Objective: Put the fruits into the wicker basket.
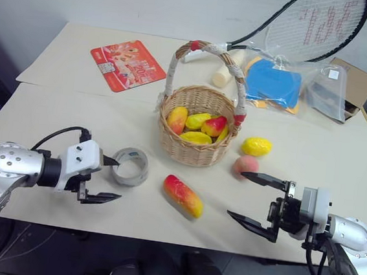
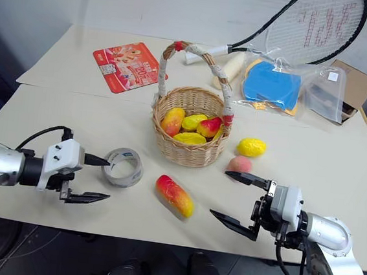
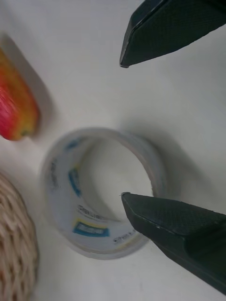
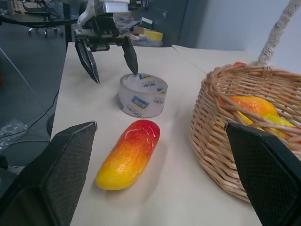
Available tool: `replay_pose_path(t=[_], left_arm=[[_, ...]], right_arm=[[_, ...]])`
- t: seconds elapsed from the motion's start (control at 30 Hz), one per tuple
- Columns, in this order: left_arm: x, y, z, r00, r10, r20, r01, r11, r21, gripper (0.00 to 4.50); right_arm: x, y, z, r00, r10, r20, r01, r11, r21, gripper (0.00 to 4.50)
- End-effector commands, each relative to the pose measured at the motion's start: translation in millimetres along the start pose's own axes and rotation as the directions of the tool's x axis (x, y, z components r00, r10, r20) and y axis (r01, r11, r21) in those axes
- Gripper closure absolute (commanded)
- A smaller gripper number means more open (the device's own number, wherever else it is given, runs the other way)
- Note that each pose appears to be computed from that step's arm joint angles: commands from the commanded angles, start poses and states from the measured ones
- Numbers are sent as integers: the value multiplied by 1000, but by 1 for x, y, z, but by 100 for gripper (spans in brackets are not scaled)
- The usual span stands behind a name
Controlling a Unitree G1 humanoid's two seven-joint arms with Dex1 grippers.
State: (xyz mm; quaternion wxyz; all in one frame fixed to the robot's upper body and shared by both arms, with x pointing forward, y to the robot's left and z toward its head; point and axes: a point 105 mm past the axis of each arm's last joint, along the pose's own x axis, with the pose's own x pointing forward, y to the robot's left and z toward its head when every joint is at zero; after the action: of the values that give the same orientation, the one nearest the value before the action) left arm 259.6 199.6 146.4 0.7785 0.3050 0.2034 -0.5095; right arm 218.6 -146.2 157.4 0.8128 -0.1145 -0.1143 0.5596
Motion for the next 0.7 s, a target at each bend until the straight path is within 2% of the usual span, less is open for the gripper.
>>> replay_pose_path(t=[0.03, 0.17, 0.23, 0.33, 0.4, 0.5, 0.6, 0.7], left_arm=[[9, -1, 0, 999, -24, -30, 25, 998, 53, 124], [14, 1, -10, 998, -33, -61, 36, 998, 48, 239], [10, 4, -11, 999, -20, -40, 20, 1000, 13, 307], [-16, 14, -2, 997, 53, 64, -46, 994, -100, 399], [-46, 22, -4, 986, 146, 83, -134, 981, -138, 449], [-85, 28, -21, 955, 293, 50, -272, 930, -248, 449], [-122, 39, -47, 869, 495, 30, -442, 800, -407, 449], [-142, 42, -91, 783, 622, -23, -524, 639, -563, 449]], right_arm=[[4, 2, 1, 1000, -2, 8, 2, 1000, 0, 0], [5, 3, 0, 1000, -6, 2, 6, 1000, -3, 0], [6, 4, 0, 1000, -2, -3, 2, 1000, -8, 0], [8, 4, 3, 1000, 1, 9, -1, 1000, -17, 0], [16, 2, 14, 998, 11, 61, -10, 1000, -17, 0], [31, -2, 32, 989, 11, 149, -10, 1000, -1, 0], [45, -2, 40, 982, 40, 187, -39, 999, -8, 0], [58, -2, 39, 980, 56, 188, -57, 998, -4, 0]])
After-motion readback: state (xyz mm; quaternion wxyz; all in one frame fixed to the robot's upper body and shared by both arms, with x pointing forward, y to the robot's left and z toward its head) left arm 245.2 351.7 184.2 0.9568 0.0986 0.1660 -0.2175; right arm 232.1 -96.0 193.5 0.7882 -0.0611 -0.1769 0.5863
